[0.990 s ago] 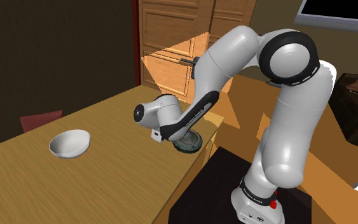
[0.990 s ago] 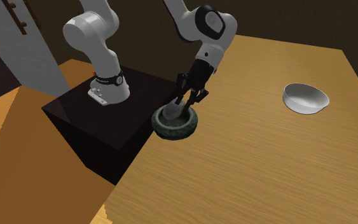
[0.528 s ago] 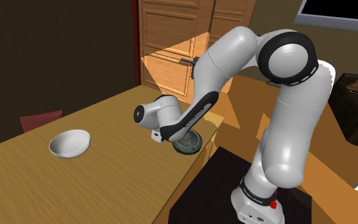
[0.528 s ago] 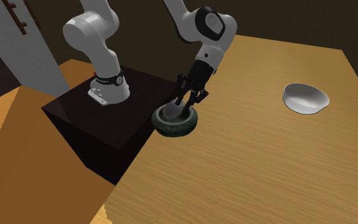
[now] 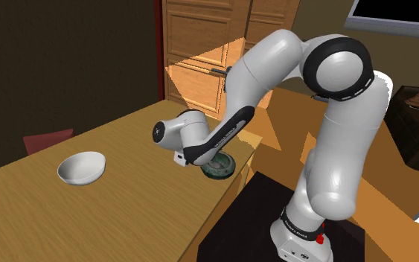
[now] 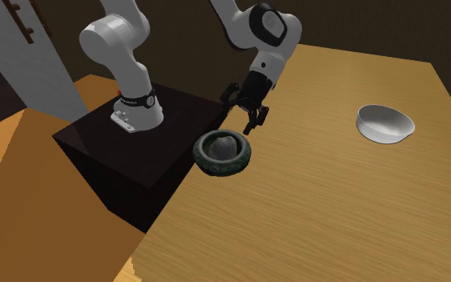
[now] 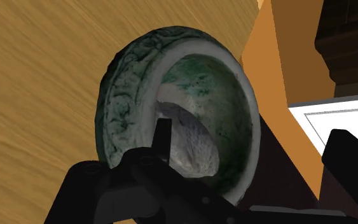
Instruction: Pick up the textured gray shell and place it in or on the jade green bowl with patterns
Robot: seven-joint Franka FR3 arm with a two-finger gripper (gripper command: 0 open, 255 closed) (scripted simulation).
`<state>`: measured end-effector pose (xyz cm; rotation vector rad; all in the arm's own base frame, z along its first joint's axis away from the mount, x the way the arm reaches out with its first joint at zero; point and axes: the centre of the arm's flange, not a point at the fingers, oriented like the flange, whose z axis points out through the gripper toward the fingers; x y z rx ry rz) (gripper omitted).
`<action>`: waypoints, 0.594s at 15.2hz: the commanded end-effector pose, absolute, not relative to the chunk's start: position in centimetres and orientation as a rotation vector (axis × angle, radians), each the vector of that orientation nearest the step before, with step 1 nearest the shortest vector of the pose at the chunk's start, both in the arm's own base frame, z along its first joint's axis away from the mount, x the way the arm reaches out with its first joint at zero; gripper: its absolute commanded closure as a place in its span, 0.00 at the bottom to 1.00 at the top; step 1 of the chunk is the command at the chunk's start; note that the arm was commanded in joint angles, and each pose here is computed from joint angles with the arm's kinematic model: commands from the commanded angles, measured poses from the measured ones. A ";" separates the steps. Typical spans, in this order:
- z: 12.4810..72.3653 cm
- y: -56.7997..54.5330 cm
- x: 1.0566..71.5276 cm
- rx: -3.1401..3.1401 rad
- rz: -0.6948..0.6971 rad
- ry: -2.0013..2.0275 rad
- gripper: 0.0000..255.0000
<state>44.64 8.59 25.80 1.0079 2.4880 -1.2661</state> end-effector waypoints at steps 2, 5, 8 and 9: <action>28.0 11.1 44.9 1.008 -1.267 2.488 0.00; 28.0 11.1 44.9 1.008 -1.267 2.488 0.00; 28.0 11.1 44.9 1.008 -1.267 2.488 0.00; 28.0 11.1 44.9 1.008 -1.267 2.488 0.00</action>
